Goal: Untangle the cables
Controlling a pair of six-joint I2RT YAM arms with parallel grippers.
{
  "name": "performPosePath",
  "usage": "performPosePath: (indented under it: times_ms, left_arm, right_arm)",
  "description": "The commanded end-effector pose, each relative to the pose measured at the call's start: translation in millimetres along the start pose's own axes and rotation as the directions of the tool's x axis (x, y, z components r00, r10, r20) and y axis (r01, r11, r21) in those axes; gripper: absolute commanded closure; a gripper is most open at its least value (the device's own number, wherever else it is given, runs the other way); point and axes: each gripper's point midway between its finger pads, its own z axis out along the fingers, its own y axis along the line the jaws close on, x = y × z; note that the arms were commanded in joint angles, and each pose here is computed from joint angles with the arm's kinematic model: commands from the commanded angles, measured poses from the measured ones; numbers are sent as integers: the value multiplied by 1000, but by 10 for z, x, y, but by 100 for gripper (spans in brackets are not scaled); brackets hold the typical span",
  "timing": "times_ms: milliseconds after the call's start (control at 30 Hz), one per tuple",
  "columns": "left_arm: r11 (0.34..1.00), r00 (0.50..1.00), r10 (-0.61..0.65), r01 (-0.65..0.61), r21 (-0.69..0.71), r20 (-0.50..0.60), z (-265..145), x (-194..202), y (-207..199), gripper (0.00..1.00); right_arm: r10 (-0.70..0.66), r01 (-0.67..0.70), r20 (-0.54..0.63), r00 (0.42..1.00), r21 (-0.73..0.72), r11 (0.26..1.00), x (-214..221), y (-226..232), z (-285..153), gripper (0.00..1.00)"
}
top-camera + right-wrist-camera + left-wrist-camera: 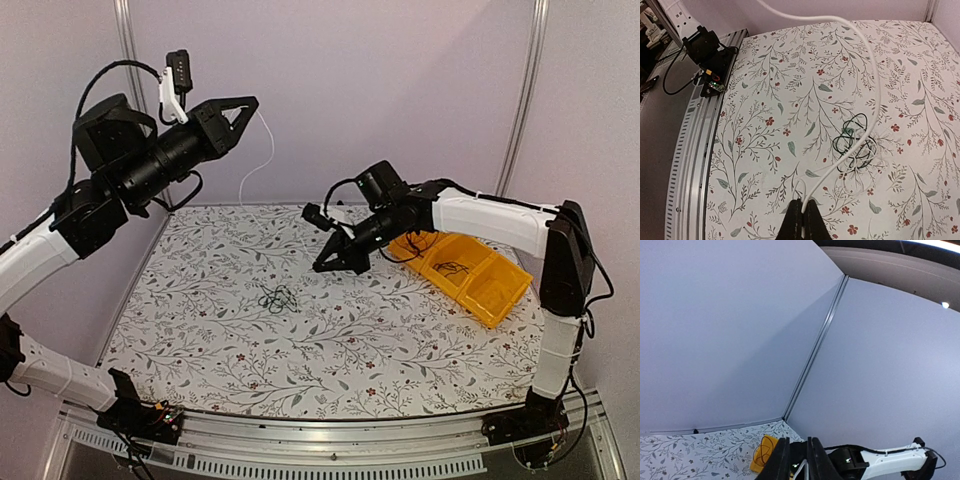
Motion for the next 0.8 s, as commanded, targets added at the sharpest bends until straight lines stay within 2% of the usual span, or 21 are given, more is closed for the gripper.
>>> performPosePath:
  times_ms: [0, 167, 233, 433, 767]
  left_arm:
    - [991, 995, 62, -71, -109, -81, 9, 460, 314, 81]
    - [986, 964, 111, -137, -96, -242, 196, 1114, 465, 61]
    - [986, 951, 121, -148, -76, -285, 277, 1291, 471, 57]
    - [988, 929, 143, -151, 2, -342, 493, 1650, 470, 52]
    - [988, 896, 152, -141, 59, -417, 826, 1975, 605, 52]
  right_arm:
    - [-34, 30, 17, 999, 170, 985, -39, -217, -773, 100]
    - [21, -23, 9, 1000, 311, 950, 202, -408, -1537, 100]
    - [49, -48, 9, 999, 379, 924, 322, -475, -1878, 100]
    - [160, -156, 43, 986, 573, 804, 752, -630, -2911, 100]
    - [258, -139, -34, 965, 773, 620, 1399, -402, -3874, 100]
